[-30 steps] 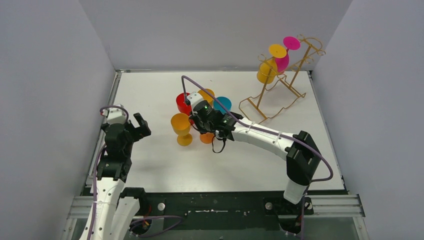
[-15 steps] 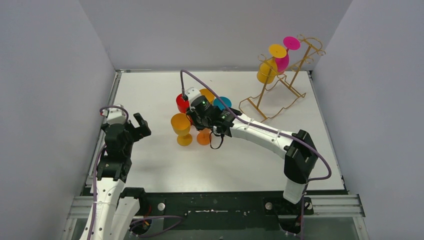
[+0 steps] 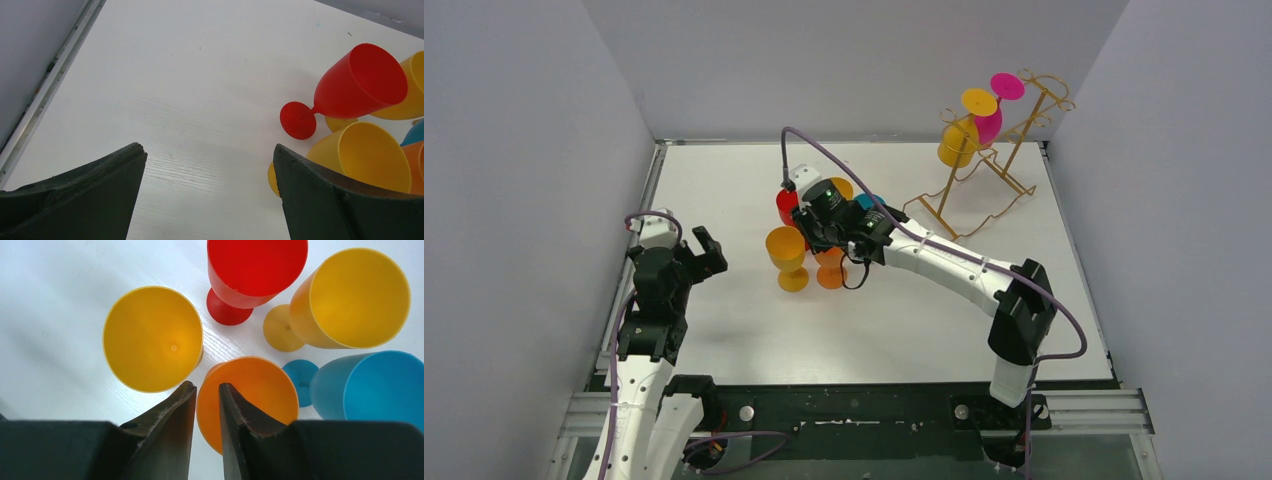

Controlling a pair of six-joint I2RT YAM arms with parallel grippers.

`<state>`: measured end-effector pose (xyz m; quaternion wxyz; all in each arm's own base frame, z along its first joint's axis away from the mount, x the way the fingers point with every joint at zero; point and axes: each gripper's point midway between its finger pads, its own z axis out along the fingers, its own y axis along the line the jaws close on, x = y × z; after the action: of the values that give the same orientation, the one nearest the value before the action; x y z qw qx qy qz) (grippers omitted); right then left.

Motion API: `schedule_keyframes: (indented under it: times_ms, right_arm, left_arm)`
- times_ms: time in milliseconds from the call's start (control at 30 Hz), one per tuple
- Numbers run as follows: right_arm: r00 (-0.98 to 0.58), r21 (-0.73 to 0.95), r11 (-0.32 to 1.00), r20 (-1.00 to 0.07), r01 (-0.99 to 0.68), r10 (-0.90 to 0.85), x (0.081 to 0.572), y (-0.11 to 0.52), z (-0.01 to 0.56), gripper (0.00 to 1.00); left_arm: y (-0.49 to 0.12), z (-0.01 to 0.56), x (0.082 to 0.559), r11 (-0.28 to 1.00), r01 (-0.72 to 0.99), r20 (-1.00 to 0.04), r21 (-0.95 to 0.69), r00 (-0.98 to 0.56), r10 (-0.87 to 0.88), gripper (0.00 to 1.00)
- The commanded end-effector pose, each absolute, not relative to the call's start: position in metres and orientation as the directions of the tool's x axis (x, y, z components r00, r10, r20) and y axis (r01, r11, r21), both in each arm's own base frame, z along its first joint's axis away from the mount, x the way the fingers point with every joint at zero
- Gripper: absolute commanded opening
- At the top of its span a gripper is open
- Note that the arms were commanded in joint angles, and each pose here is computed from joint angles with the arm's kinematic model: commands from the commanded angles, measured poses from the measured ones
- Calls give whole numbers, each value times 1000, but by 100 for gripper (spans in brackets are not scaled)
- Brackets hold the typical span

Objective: Take the wine glass off the wine glass rack
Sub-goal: Place the wine glass at the center of the board, then pick up the wine glass from the wine rack.

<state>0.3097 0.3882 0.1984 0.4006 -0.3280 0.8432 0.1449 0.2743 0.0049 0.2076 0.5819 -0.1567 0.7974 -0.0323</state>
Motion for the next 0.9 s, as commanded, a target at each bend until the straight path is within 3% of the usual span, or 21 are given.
schedule_keyframes:
  times_ms: [0, 267, 467, 700, 867]
  right_arm:
    - [-416, 27, 733, -837, -680, -355, 304, 390, 249, 26]
    - [-333, 36, 759, -912, -650, -242, 296, 362, 310, 32]
    - [-145, -2, 833, -985, -553, -98, 311, 322, 388, 53]
    - [-99, 103, 936, -992, -338, 74, 358, 241, 439, 56]
    - [-148, 229, 935, -970, -270, 195, 394, 185, 449, 54]
  left_arm:
    - [4, 221, 278, 952, -190, -929, -241, -237, -283, 97]
    - [3, 220, 278, 953, -187, -930, -239, -239, -280, 97]
    - [2, 220, 278, 955, -179, -930, -239, -239, -277, 97]
    - [1, 218, 279, 955, -176, -929, -237, -248, -276, 97]
    - [0, 218, 280, 957, -168, -929, -238, -248, -275, 97]
